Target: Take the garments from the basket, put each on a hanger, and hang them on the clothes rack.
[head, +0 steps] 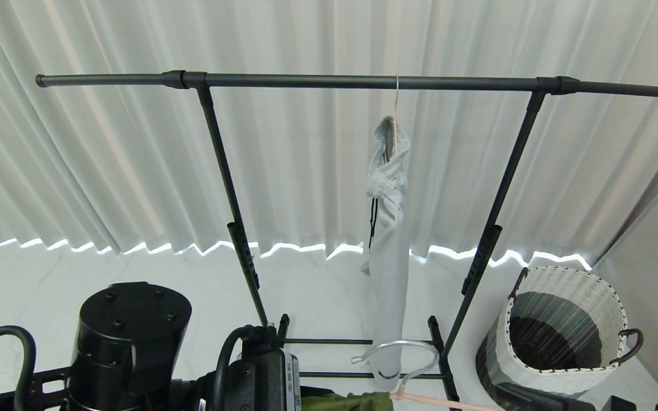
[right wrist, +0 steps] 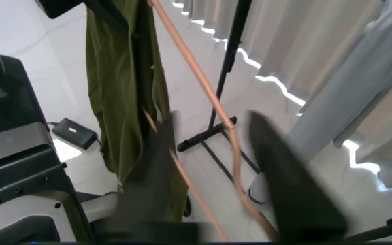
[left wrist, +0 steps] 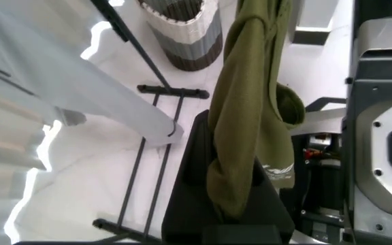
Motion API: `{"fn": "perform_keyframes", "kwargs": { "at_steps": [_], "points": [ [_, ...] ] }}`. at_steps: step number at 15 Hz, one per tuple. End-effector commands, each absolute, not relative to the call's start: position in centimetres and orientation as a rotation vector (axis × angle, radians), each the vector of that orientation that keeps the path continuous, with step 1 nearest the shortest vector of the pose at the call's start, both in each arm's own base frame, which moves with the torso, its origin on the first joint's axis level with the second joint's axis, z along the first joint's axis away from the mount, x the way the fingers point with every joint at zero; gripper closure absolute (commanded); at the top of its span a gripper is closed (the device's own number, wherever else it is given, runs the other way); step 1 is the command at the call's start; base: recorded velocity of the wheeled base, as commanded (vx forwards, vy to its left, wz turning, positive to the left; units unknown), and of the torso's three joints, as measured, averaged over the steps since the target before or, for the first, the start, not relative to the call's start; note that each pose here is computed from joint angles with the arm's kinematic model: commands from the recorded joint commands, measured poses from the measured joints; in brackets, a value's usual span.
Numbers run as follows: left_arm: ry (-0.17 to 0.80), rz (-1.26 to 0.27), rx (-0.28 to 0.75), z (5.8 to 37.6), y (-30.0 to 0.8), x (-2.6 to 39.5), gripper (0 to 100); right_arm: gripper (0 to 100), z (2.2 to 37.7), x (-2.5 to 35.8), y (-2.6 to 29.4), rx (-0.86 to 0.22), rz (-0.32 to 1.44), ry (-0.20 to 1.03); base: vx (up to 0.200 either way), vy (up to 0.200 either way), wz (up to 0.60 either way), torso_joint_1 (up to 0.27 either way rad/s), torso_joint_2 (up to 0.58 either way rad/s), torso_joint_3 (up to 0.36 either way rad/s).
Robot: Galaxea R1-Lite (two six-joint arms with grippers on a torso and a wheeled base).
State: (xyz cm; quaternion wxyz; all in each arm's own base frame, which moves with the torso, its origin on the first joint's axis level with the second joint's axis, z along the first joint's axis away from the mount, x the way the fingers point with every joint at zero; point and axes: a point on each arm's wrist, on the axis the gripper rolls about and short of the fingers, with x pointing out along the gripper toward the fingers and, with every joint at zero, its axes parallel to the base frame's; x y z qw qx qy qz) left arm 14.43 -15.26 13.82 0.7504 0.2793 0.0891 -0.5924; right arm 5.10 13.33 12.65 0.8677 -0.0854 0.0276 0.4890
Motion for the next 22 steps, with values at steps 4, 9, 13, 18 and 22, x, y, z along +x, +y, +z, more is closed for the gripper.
{"fn": "perform_keyframes", "kwargs": {
  "at_steps": [4, 9, 13, 18, 22],
  "points": [
    [0.199, -1.215, 0.682, 13.4, -14.7, 14.3, 100, 0, 12.6, 5.4, 13.2, -0.187, 0.967, 0.062, 0.0, 0.0, 0.0, 0.0, 0.0, 0.0],
    [0.246, -0.974, 0.668, 14.4, -14.4, 15.8, 100, 0, 12.6, 5.6, 13.7, -0.188, 0.964, 0.067, 0.0, 0.0, 0.0, 0.0, 0.0, 0.0],
    [0.238, -0.865, 0.552, 16.3, -14.9, 17.0, 100, 0, 13.0, 6.3, 15.4, -0.185, 0.965, 0.07, 0.0, 0.0, 0.0, 0.0, 0.0, 0.0],
    [0.194, -0.833, 0.521, 17.7, -14.9, 17.8, 100, 0, 11.8, 7.1, 16.7, -0.14, 0.938, 0.177, 0.0, 0.0, 0.0, 0.0, 0.0, 0.0],
    [0.19, -0.836, 0.518, 17.9, -15.0, 17.7, 100, 0, 9.7, 9.7, 18.2, -0.084, 0.819, 0.318, 0.0, 0.0, 0.0, 0.0, 0.0, 0.0]
  ]
}}
